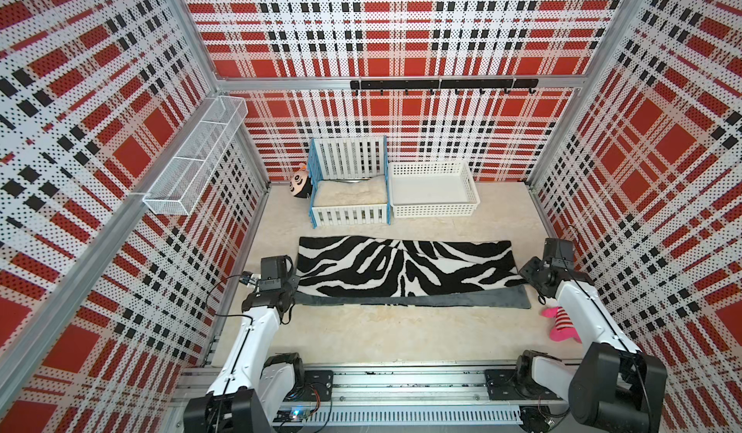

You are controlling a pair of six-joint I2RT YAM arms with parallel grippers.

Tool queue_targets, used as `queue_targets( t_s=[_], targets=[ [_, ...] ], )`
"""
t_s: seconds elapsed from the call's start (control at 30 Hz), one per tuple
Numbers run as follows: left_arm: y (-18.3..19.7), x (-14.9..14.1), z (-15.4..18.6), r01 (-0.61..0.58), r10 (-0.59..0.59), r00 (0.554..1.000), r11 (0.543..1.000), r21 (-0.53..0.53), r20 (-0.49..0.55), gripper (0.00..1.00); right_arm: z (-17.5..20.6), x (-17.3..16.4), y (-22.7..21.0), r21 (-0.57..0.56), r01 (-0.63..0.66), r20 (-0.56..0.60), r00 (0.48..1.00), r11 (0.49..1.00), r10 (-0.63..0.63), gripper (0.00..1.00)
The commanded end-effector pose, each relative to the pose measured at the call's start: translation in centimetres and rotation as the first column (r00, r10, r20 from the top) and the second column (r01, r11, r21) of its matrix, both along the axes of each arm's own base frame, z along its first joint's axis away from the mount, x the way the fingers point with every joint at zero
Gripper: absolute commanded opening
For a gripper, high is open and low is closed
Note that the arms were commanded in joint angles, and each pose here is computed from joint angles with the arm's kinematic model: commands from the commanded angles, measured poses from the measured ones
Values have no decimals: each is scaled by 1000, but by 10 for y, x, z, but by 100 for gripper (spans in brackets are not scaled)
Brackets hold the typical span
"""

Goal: Roll up the pillowcase
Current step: Fold the pillowcase at the center of the board.

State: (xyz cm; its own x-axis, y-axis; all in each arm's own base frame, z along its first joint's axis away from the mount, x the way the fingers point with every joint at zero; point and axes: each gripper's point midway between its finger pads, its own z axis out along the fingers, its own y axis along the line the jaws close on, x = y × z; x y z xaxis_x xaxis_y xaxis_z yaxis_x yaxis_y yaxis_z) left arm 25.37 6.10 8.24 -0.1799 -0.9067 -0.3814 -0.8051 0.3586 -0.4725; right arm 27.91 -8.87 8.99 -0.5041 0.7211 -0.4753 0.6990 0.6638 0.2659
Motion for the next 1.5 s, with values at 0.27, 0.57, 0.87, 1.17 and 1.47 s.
queue_targets(
  t_s=[0.27, 0.57, 0.87, 1.17, 1.47],
  targets=[
    [9, 4, 9, -7, 6, 1000, 999, 50, 24, 0, -18, -1, 21, 174, -13, -25, 1000, 985, 18, 29],
    [9, 6, 10, -8, 6, 1000, 999, 52, 29, 0, -18, -21, 20, 146, 5, -72, 997, 989, 6, 0],
    [11, 8, 13, -10, 8, 999, 998, 54, 39, 0, -11, -44, 4, 44, 66, -140, 988, 997, -59, 0],
    [22, 5, 16, -23, 22, 1000, 997, 74, 22, 0, -39, -56, 0, 40, 116, -205, 973, 992, -105, 0],
    [24, 3, 10, -22, 22, 1000, 996, 89, 8, 0, -57, -59, 2, 50, 113, -234, 967, 992, -98, 0]
  ],
)
